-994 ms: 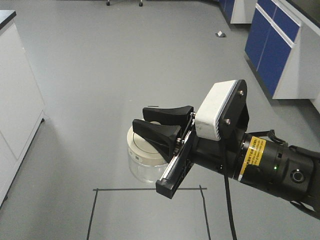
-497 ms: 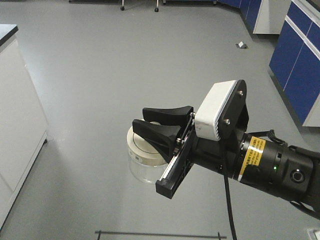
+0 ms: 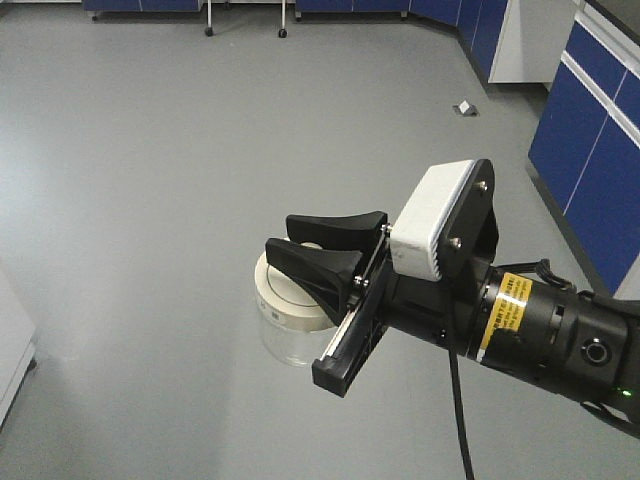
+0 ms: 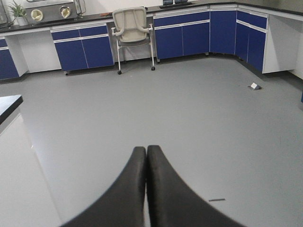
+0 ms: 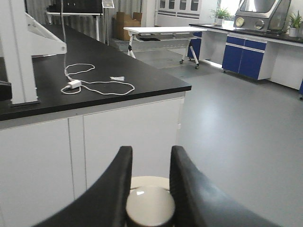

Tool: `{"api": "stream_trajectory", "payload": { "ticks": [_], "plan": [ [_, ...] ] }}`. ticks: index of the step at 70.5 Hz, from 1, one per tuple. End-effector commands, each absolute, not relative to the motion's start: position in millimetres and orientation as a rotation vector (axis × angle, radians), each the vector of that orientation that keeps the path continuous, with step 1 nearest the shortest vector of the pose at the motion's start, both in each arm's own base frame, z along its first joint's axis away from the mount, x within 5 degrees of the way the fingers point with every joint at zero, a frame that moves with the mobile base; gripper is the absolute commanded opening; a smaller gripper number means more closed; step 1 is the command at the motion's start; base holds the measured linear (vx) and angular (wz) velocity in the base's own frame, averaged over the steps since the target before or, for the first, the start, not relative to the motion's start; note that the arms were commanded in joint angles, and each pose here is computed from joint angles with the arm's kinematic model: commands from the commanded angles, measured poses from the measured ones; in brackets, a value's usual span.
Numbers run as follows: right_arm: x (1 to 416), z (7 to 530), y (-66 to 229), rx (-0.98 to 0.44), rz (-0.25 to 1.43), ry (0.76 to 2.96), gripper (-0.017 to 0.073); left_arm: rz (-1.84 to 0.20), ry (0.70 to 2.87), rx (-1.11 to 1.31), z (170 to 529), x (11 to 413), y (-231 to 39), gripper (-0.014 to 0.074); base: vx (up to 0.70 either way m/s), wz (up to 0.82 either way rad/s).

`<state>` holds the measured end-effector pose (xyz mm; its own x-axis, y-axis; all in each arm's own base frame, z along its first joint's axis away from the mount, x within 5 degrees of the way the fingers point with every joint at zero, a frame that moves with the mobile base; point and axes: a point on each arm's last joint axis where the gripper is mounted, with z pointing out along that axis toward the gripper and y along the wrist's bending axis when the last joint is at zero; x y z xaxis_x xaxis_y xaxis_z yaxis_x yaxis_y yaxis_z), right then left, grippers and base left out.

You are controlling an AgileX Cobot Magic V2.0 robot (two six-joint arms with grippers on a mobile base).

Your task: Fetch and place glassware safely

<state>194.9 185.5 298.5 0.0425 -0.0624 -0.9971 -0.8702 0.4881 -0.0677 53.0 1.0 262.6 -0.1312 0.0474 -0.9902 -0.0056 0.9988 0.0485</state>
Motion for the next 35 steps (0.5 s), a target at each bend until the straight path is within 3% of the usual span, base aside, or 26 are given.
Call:
{"api": "stream_trajectory", "payload": {
  "ticks": [1,35],
  "plan": [
    [189.8,324.1,184.3,-0.834,0.826,1.274,-0.0003,0.032,1.618,0.030,276.3,53.4,0.4,-0.0007,0.50,-0.06],
    [189.8,324.1,184.3,-0.834,0.826,1.274,-0.0003,0.032,1.618,0.030,276.3,53.4,0.4,-0.0007,0.52,0.02]
  ]
}}
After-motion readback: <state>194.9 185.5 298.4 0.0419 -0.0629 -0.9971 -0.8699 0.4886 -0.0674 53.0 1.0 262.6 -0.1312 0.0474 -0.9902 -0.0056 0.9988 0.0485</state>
